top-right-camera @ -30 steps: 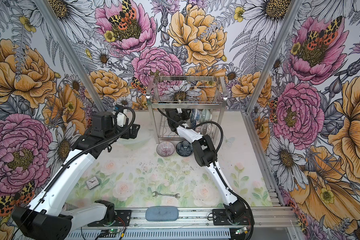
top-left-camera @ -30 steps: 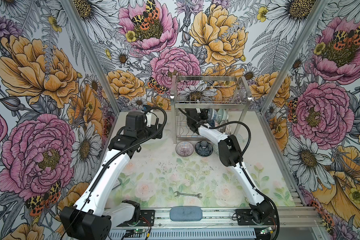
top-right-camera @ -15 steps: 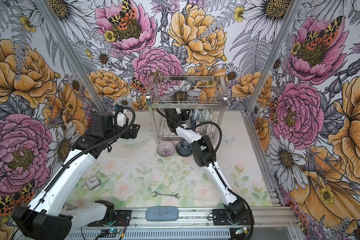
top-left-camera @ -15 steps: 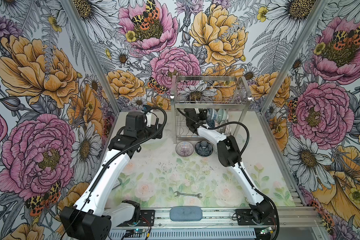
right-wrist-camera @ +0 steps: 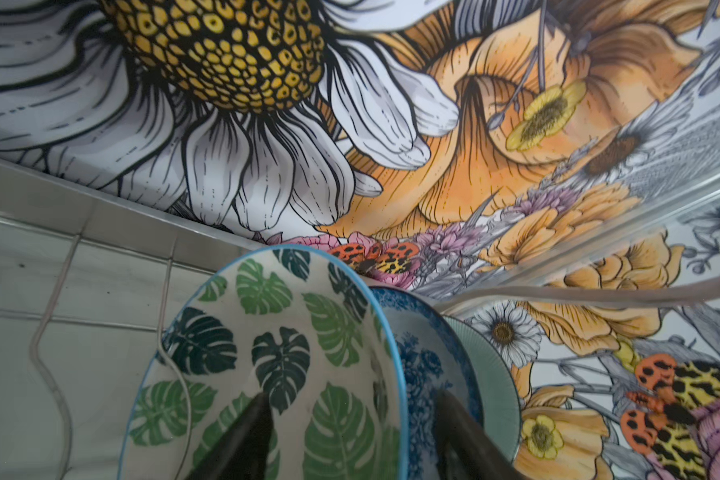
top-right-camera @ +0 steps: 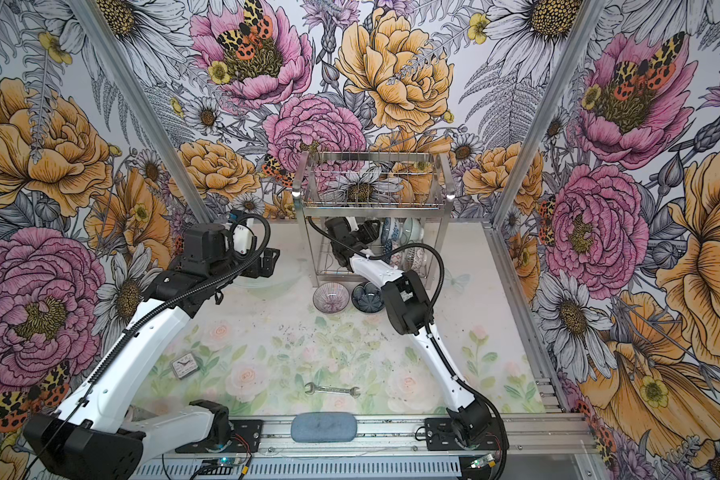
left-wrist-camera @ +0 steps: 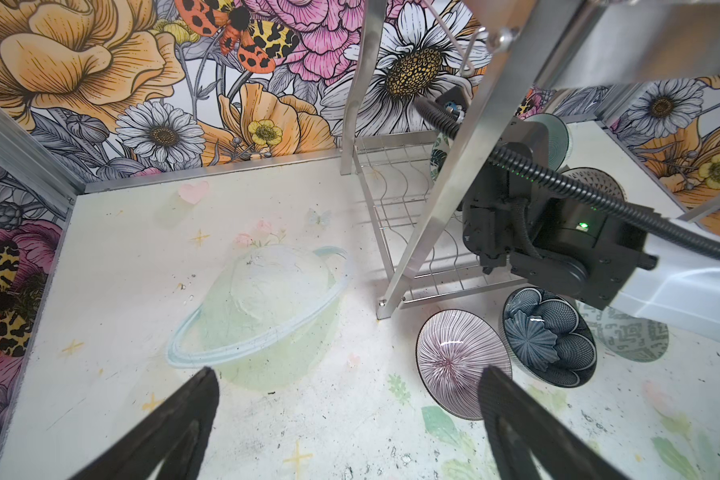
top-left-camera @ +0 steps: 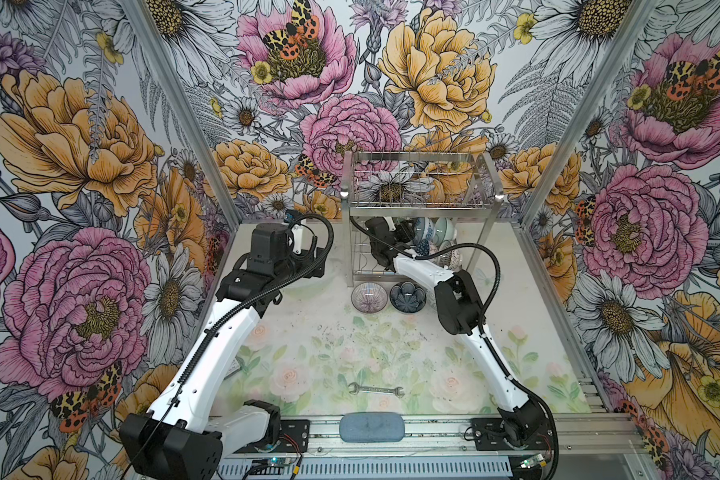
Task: Load the bowls into the dish rack
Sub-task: 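Carry the green leaf bowl into the rack with the right gripper, then set the leaf bowl beside the blue floral bowl, open and withdraw the right gripper, then lower the left gripper onto the purple striped bowl rim and close it, then lift the striped bowl with the left gripper while the right gripper approaches its rim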
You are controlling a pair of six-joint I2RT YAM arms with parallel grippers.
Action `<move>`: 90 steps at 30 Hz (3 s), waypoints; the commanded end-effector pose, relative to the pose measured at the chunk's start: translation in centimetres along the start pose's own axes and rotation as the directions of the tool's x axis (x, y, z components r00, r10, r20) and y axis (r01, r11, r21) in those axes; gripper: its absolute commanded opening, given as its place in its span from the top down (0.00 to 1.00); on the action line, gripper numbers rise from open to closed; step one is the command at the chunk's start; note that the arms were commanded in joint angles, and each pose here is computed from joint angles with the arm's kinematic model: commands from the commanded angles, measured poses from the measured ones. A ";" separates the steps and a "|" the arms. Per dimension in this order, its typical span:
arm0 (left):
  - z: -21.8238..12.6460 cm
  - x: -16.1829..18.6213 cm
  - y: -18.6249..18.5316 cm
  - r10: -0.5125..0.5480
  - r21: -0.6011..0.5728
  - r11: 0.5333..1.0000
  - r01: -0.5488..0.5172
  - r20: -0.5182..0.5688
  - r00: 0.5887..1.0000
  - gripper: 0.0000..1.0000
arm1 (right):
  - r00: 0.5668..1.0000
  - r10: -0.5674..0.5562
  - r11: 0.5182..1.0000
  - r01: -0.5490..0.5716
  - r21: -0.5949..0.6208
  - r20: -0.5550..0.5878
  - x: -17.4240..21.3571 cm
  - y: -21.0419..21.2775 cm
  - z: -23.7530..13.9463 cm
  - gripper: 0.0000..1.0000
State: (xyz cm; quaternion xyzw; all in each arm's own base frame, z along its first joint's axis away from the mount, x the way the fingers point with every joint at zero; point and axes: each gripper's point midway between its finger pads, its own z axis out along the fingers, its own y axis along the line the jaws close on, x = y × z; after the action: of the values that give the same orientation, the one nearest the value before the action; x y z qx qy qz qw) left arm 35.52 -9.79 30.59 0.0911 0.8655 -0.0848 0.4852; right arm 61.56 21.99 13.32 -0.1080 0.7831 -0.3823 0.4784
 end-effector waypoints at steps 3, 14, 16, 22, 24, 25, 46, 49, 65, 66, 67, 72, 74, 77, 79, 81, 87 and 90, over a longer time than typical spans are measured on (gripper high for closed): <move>-0.3 -0.5 0.7 -0.011 -0.020 1.000 0.011 0.025 1.000 0.02 | 0.992 0.093 0.990 -0.083 -0.114 0.083 -4.2 -3.6 -3.6 0.13; 0.6 0.0 0.7 -0.011 -0.011 1.000 0.011 0.002 1.000 0.01 | 0.976 0.169 0.938 -0.117 -0.326 0.135 -2.5 -4.2 -9.3 0.00; 0.7 0.0 0.7 -0.011 -0.009 1.000 0.011 -0.002 1.000 0.01 | 0.974 0.176 0.932 -0.117 -0.344 0.144 -1.8 -4.5 -10.2 0.00; 0.9 0.0 0.2 -0.012 0.016 1.000 0.012 -0.007 1.000 0.01 | 0.973 0.160 0.922 -0.088 -0.378 0.164 0.2 -5.3 -12.8 0.00; 1.1 0.2 -0.3 -0.009 0.032 0.999 0.009 -0.015 1.000 0.01 | 0.971 0.161 0.910 -0.077 -0.407 0.175 0.8 -5.9 -14.1 0.00; 1.3 0.4 -0.7 -0.004 0.039 0.999 0.004 -0.024 1.000 0.01 | 0.969 0.169 0.902 -0.079 -0.424 0.179 1.1 -6.3 -14.7 0.00; 10.2 14.0 -7.7 -0.199 0.104 0.963 0.247 -0.337 0.920 0.01 | 0.921 0.388 0.702 -0.274 -0.658 0.031 8.0 -15.2 -21.4 0.00; 11.4 15.0 -8.4 -0.199 0.109 0.961 0.253 -0.361 0.911 0.02 | 0.920 0.391 0.707 -0.285 -0.647 0.022 8.5 -15.6 -20.9 0.00; 17.9 18.3 -9.0 -0.201 0.073 0.962 0.264 -0.464 0.862 0.46 | 0.924 0.383 0.707 -0.284 -0.647 0.013 8.1 -15.7 -20.1 0.00; 18.1 18.3 -9.1 -0.206 0.071 0.961 0.268 -0.464 0.861 0.50 | 0.925 0.379 0.709 -0.277 -0.649 0.020 7.9 -15.9 -20.1 0.00; 18.4 18.3 -9.1 -0.208 0.068 0.961 0.269 -0.465 0.860 0.54 | 0.925 0.378 0.710 -0.271 -0.649 0.027 7.7 -16.0 -20.1 0.00; 19.6 19.6 -8.6 -0.214 0.046 0.961 0.273 -0.499 0.840 0.80 | 0.932 0.362 0.720 -0.253 -0.647 0.037 7.3 -15.8 -19.6 0.00; 19.6 19.5 -8.4 -0.216 0.041 0.961 0.273 -0.505 0.836 0.92 | 0.932 0.359 0.716 -0.251 -0.651 0.036 7.1 -15.6 -19.5 0.00; 18.8 19.5 -7.8 -0.212 0.028 0.964 0.263 -0.509 0.834 1.00 | 0.932 0.359 0.710 -0.245 -0.660 0.040 6.7 -15.4 -19.6 0.00; 17.5 17.9 -7.4 -0.208 0.030 0.967 0.252 -0.475 0.855 1.00 | 0.931 0.364 0.702 -0.244 -0.669 0.042 6.5 -15.4 -19.7 0.00; 16.5 17.2 -7.0 -0.198 0.023 0.972 0.235 -0.463 0.864 1.00 | 0.930 0.365 0.693 -0.240 -0.680 0.044 6.2 -15.3 -19.9 0.00; 13.4 13.8 -7.5 -0.168 0.064 0.976 0.210 -0.393 0.904 1.00 | 0.918 0.397 0.627 -0.251 -0.738 0.025 5.7 -14.9 -21.1 0.00; 12.0 11.0 -8.0 -0.155 0.082 0.978 0.189 -0.313 0.937 1.00 | 0.905 0.425 0.557 -0.257 -0.790 0.005 5.0 -14.4 -22.3 0.00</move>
State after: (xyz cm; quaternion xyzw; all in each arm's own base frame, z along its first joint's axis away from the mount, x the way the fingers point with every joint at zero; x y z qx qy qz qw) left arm 37.14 -19.03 11.55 0.0390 0.9477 -0.1567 0.2753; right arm 37.90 18.99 23.66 -0.1827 0.8355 0.0504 0.5158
